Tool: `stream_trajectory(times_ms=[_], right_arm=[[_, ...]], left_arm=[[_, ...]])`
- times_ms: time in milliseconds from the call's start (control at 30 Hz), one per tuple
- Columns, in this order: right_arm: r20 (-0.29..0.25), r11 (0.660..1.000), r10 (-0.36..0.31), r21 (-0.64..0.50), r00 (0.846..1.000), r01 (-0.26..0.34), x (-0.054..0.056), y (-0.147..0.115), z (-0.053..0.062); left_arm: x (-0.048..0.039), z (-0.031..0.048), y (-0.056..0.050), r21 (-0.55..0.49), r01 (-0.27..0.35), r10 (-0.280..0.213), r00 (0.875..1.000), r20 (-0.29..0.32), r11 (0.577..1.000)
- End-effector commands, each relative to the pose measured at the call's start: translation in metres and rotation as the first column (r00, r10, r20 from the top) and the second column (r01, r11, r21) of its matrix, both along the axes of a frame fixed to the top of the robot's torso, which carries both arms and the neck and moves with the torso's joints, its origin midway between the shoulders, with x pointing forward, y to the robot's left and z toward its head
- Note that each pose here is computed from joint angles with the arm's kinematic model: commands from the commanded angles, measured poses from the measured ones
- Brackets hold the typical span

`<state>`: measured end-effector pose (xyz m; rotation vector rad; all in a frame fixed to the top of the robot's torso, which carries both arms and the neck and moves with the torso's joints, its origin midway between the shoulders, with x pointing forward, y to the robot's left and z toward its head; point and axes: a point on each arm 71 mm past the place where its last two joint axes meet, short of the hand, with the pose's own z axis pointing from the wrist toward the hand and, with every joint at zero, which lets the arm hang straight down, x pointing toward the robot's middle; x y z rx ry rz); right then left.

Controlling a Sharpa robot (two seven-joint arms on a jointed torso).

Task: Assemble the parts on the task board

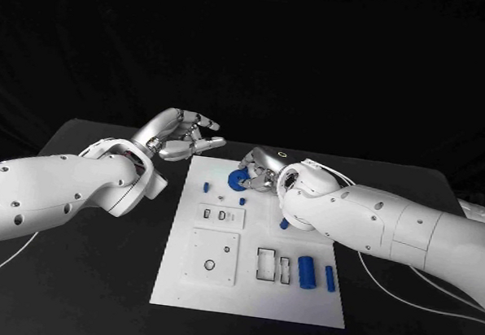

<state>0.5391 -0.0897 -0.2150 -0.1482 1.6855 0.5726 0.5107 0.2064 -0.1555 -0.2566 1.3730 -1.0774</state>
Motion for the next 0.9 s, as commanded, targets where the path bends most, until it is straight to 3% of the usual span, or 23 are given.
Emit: stream_trajectory(times_ms=[33, 900], right_arm=[[0.034, 1.000, 0.011, 0.015, 0.999, -0.012, -0.0016, 0.0003, 0.0027], [0.002, 1.000, 0.023, -0.007, 1.000, -0.023, -0.0050, 0.0004, -0.0001]], left_arm=[[-0.0004, 0.0015, -0.0021, -0.001, 0.012, -0.012, 1.000, 0.009, 1.000], [0.0003, 0.0014, -0.0028, 0.000, 0.012, -0.012, 1.000, 0.008, 1.000]])
